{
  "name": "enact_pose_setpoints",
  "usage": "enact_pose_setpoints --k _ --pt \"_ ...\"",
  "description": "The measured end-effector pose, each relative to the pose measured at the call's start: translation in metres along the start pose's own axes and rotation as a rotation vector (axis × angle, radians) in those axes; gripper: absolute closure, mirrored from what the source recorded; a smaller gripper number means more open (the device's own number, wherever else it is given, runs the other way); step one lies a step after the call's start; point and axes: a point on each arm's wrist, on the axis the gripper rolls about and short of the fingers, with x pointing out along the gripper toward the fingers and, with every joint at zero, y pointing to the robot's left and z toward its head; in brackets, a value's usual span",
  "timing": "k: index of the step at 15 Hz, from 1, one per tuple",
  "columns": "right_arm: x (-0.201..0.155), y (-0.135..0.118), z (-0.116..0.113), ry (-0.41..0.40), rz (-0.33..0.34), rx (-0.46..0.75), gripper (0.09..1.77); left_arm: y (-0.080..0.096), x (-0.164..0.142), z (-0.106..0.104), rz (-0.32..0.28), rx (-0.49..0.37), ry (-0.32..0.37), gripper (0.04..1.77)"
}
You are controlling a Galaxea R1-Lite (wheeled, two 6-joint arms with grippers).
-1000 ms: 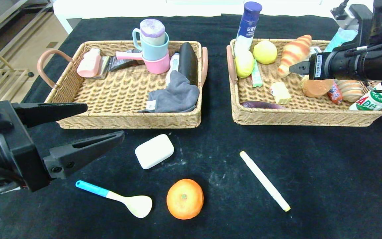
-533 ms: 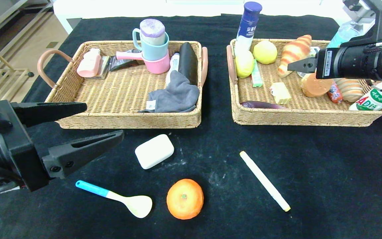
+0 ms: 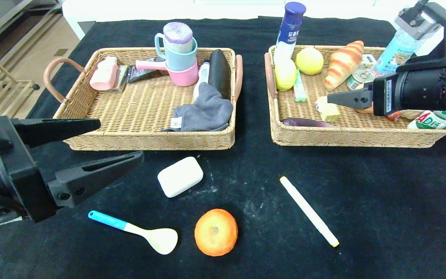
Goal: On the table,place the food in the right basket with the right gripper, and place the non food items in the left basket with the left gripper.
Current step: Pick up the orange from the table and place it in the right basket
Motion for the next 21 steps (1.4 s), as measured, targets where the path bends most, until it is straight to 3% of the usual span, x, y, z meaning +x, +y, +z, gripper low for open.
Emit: enact_pose_setpoints --k 5,11,15,19,21 --pt "-0.008 0.029 -0.013 0.015 0.171 -0.072 0.16 0.000 -0.001 0.000 0.002 0.001 -0.002 0.09" --pt "-0.004 0.075 -0.036 -0.036 0.326 -0.129 0.16 0.000 -0.001 0.000 0.002 -0.003 -0.003 0.09" --pt "-0.003 0.098 -0.058 0.019 0.403 -0.188 0.16 0.000 -0.001 0.000 -0.001 -0.003 -0.003 0.09" --pt "0.003 0.123 -0.076 -0.030 0.479 -0.210 0.15 0.000 -0.001 0.000 -0.004 -0.002 -0.002 0.09" --pt "0.007 0.132 -0.087 -0.010 0.491 -0.220 0.15 0.000 -0.001 0.000 -0.006 -0.002 -0.003 0.09"
